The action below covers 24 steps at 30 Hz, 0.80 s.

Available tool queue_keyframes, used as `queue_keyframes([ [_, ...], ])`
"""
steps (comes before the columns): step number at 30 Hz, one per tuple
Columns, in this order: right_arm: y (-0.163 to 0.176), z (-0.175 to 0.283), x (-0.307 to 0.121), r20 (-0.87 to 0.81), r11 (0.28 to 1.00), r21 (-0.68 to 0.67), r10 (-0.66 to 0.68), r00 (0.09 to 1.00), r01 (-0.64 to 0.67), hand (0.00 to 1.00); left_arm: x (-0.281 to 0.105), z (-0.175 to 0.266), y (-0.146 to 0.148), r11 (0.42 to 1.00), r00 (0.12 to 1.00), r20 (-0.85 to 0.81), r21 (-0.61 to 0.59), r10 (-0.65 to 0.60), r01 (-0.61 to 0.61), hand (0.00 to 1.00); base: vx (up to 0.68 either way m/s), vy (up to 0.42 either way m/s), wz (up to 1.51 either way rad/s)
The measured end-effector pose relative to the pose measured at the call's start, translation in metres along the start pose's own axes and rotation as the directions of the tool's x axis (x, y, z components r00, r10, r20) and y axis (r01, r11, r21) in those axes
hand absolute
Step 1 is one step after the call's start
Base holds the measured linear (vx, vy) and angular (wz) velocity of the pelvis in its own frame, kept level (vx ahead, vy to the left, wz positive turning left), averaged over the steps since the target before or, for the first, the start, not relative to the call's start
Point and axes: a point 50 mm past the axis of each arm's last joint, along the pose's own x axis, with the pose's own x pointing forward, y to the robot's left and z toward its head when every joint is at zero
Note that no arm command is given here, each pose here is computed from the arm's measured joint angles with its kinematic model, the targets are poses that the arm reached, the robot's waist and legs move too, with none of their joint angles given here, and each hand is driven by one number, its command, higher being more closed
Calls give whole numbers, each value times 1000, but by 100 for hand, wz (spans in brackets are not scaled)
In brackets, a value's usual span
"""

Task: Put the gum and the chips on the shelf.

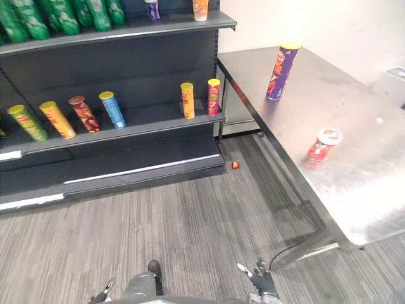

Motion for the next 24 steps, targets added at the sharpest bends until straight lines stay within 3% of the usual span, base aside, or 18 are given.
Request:
queue_keyframes([
  [5,21,3,4,24,998,58,23,999,-24,0,3,-9,28,994,995,-65,86,78,-72,0,446,233,-61],
  [9,1,1,2,3,995,74,-65,998,65,0,5,-2,18,959,999,-42,284,22,-9,0,323,175,-52],
  [12,-4,5,3,24,993,87,-78,997,75,0,7,5,10,945,1000,-17,327,-6,12,0,221,147,-99],
  [14,-11,6,2,42,988,115,-110,993,105,0,7,16,-6,945,999,13,325,-51,44,0,334,51,-136],
  [18,-4,10,3,72,991,102,-92,993,85,0,10,23,-3,958,999,22,287,-27,19,0,223,-62,-189],
  [20,-15,10,1,85,990,86,-121,989,114,0,7,16,-10,962,999,15,268,-51,46,0,202,-72,-182],
  [24,-31,-2,-10,58,981,97,-175,983,169,0,0,10,-31,958,991,37,260,-132,118,0,73,-11,-50],
])
